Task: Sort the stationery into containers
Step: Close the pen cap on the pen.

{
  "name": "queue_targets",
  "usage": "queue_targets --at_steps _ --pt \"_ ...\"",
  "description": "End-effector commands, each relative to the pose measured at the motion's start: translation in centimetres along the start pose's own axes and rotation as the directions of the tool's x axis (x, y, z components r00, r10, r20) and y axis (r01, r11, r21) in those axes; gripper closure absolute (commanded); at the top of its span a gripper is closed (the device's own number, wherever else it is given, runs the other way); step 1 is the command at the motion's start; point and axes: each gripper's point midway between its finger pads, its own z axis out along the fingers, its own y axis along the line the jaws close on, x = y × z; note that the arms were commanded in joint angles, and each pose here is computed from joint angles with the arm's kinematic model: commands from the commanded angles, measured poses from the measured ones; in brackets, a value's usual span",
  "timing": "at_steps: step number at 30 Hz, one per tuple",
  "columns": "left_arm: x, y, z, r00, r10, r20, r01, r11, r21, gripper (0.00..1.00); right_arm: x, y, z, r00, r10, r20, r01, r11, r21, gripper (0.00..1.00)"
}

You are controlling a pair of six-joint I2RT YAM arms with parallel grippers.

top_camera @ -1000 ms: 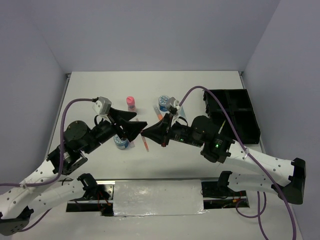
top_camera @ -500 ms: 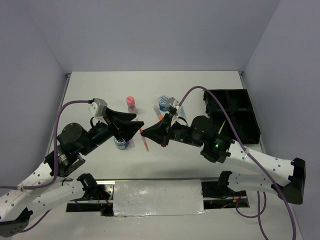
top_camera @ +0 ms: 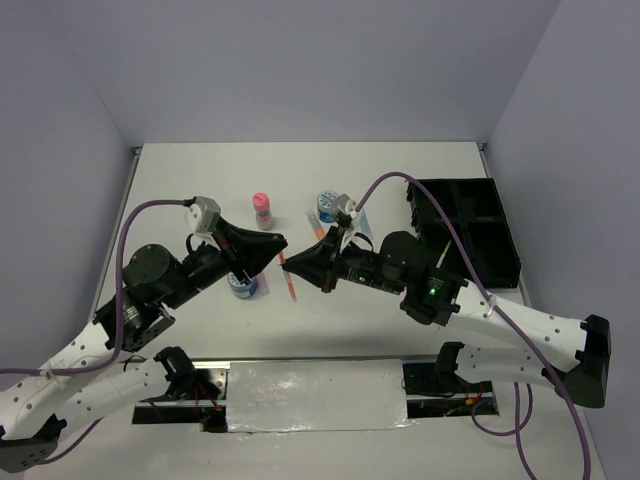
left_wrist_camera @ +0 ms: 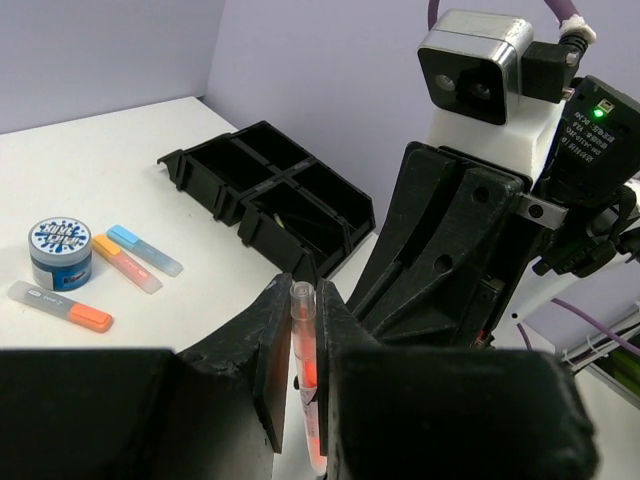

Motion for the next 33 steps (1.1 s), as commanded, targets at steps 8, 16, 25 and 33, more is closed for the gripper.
queue_targets --at_steps 8,16,25,33 --pt "0.7 -0.5 0.7 1.000 -0.026 0.002 0.026 0.999 0.045 1.00 -4.7 1.0 -0.6 0.990 0.008 0.143 -0.009 1.000 0.004 1.00" --pt "-0.2 -0.2 0.2 0.998 -0.061 0.033 0.061 0.998 0.008 1.00 -3.7 2.0 -0.4 0.991 -0.019 0.134 0.029 0.997 -0.073 1.00" --pt "-0.7 -0.1 -0.2 0.996 -0.080 0.049 0.081 0.997 -0.010 1.00 -3.4 3.0 -0.6 0.991 -0.030 0.133 0.048 0.990 -0.135 0.85" --pt "-1.4 0.2 -0.5 0.994 -0.084 0.075 0.087 0.996 -0.032 1.00 -2.8 3.2 -0.4 0.993 -0.015 0.114 0.032 0.988 -0.152 0.47"
